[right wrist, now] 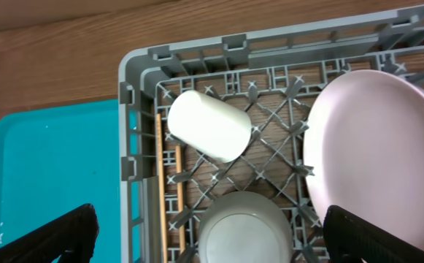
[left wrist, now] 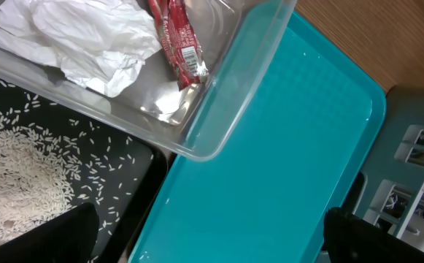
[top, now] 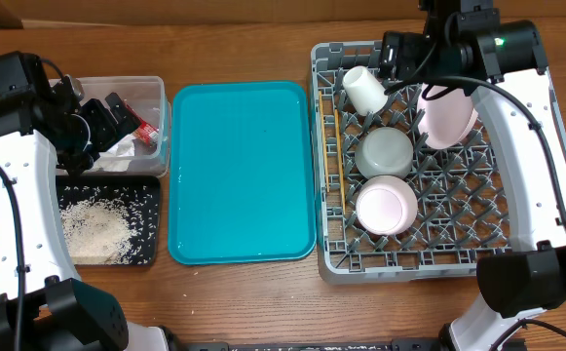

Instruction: Sort waste into correct bins and load items into the dishwasher

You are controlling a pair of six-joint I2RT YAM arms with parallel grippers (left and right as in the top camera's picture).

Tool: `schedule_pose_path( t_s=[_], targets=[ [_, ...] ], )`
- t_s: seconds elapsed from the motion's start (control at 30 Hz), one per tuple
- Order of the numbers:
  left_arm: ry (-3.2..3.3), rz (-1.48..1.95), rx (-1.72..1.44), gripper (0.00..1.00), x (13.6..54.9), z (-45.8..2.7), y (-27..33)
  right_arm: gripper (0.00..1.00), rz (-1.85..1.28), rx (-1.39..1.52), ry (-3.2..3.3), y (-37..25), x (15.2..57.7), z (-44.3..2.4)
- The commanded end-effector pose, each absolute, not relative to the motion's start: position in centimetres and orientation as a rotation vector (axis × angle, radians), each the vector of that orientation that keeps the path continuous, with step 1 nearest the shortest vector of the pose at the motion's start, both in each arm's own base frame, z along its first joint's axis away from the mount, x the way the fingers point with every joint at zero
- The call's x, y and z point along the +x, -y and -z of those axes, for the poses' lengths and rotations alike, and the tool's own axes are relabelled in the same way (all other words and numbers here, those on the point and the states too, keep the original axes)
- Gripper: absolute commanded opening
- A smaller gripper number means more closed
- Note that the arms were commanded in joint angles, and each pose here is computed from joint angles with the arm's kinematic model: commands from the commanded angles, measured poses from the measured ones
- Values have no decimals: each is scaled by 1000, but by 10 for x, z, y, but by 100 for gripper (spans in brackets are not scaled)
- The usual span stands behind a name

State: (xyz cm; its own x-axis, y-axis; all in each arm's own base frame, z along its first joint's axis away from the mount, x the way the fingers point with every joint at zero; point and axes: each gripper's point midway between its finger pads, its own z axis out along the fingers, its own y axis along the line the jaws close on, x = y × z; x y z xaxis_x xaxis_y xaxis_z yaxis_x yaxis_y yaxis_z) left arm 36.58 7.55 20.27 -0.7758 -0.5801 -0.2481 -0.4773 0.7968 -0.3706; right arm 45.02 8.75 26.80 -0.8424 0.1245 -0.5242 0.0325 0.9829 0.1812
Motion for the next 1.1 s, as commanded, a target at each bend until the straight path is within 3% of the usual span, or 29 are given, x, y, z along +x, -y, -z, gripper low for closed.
schedule_pose_path(
  t_s=[0.0,0.33,0.57,0.87,1.07],
  targets=[
    [-2607,394,-752,100,367,-216,-75,100,-256,102,-2533,-90,449,-282],
    [-2607,394,-752,100,367,-216,-75,100,-257,102,-2533,-90,449,-282],
    [-2607,394,-752,100,367,-216,-75,100,-283,92,-2403,-86,424,-338],
    [-2607,393,-752,100,367,-216,-75,100,-309,82,-2113,-68,345,-445],
    [-2607,393,-752,100,367,-216,-75,100,-329,76,-1971,-57,287,-485]
  ],
)
